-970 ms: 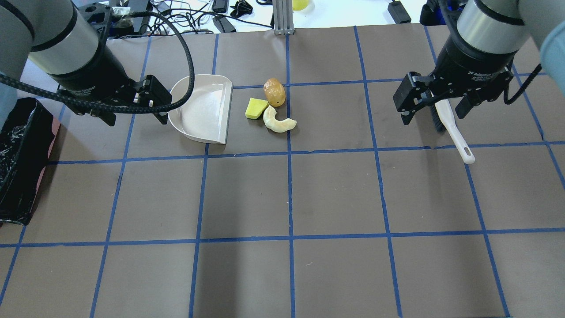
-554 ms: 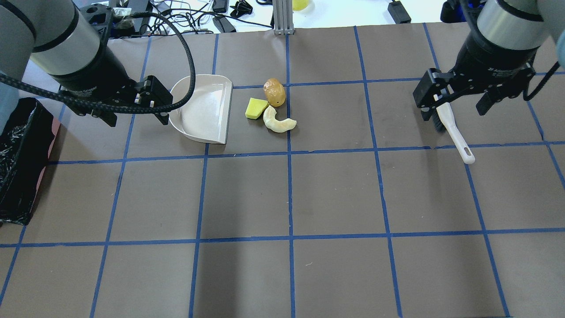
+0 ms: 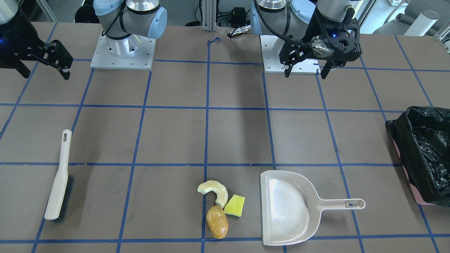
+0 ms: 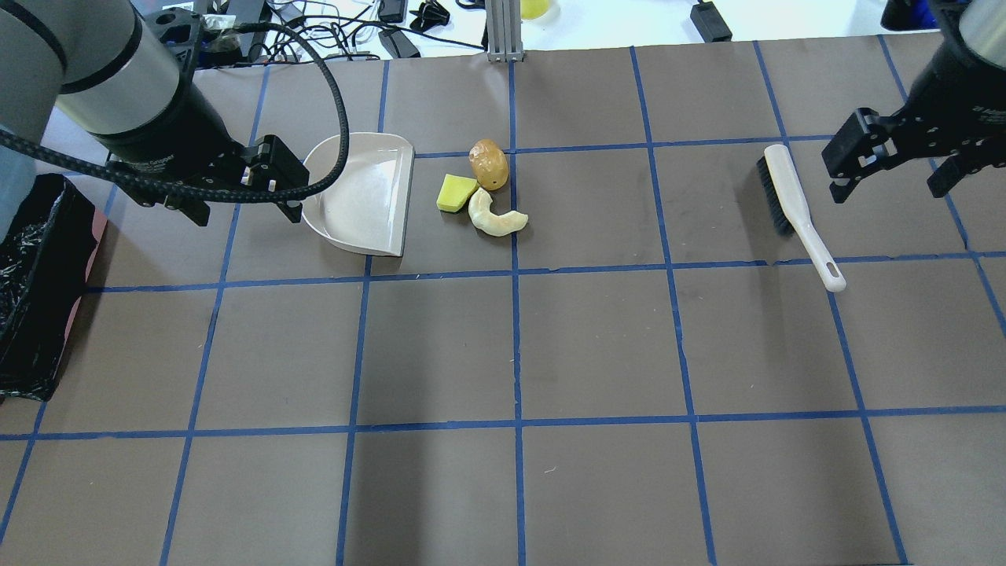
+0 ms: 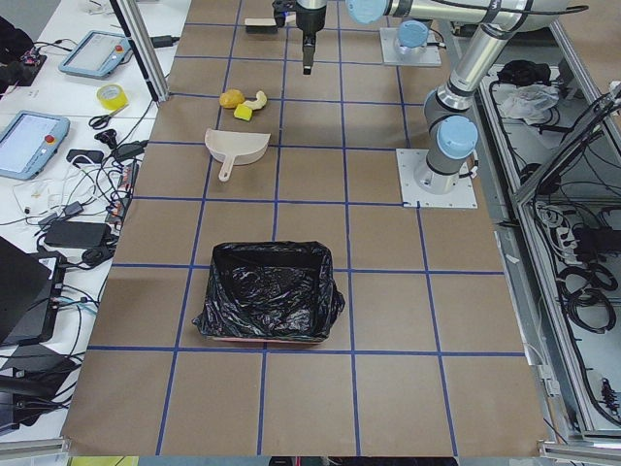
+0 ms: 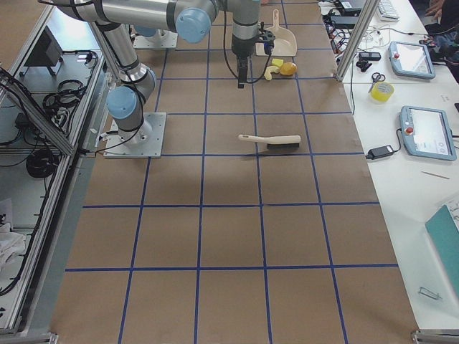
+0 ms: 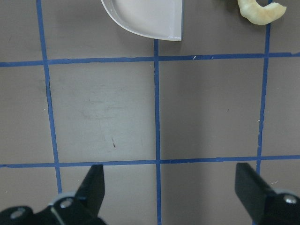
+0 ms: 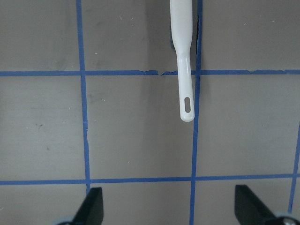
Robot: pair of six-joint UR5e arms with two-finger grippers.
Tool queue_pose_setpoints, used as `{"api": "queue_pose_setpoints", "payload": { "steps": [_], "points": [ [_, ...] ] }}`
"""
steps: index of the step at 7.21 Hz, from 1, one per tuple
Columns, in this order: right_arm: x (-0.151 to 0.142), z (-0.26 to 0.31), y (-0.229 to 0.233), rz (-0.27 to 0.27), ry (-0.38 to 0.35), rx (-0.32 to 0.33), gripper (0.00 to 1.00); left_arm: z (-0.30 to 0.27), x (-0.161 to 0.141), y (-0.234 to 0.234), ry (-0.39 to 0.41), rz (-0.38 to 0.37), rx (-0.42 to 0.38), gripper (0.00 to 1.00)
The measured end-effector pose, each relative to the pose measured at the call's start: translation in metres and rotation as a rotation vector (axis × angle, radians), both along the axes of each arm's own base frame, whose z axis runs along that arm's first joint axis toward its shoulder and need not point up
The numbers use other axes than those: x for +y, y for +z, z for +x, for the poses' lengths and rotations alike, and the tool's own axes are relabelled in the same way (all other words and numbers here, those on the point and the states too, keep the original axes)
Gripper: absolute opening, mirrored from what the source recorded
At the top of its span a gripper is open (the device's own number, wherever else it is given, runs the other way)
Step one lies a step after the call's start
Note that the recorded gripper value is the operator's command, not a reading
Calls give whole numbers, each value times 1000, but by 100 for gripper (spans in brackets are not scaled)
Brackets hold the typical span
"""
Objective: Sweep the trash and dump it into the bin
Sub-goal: 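Move the right gripper over the white brush handle, then lower the right gripper and close it on the brush handle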
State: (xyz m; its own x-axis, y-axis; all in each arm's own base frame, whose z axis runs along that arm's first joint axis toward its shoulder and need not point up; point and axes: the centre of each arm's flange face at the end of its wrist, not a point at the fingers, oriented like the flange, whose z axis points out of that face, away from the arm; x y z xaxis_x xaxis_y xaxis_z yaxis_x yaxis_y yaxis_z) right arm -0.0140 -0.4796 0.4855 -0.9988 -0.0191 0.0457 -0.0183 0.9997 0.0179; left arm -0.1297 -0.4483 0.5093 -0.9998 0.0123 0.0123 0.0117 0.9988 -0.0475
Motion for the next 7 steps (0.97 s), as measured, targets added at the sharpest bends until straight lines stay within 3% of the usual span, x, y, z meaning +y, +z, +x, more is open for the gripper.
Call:
{"api": "queue_pose_setpoints", "payload": {
  "steps": [3, 7],
  "points": [
    [-32, -27, -53, 26, 51, -5, 100, 0, 0, -1, -1, 1, 2, 100],
    [-61, -43, -122, 76, 54, 9, 100, 0, 3, -1, -2, 2, 2, 100]
  ]
}}
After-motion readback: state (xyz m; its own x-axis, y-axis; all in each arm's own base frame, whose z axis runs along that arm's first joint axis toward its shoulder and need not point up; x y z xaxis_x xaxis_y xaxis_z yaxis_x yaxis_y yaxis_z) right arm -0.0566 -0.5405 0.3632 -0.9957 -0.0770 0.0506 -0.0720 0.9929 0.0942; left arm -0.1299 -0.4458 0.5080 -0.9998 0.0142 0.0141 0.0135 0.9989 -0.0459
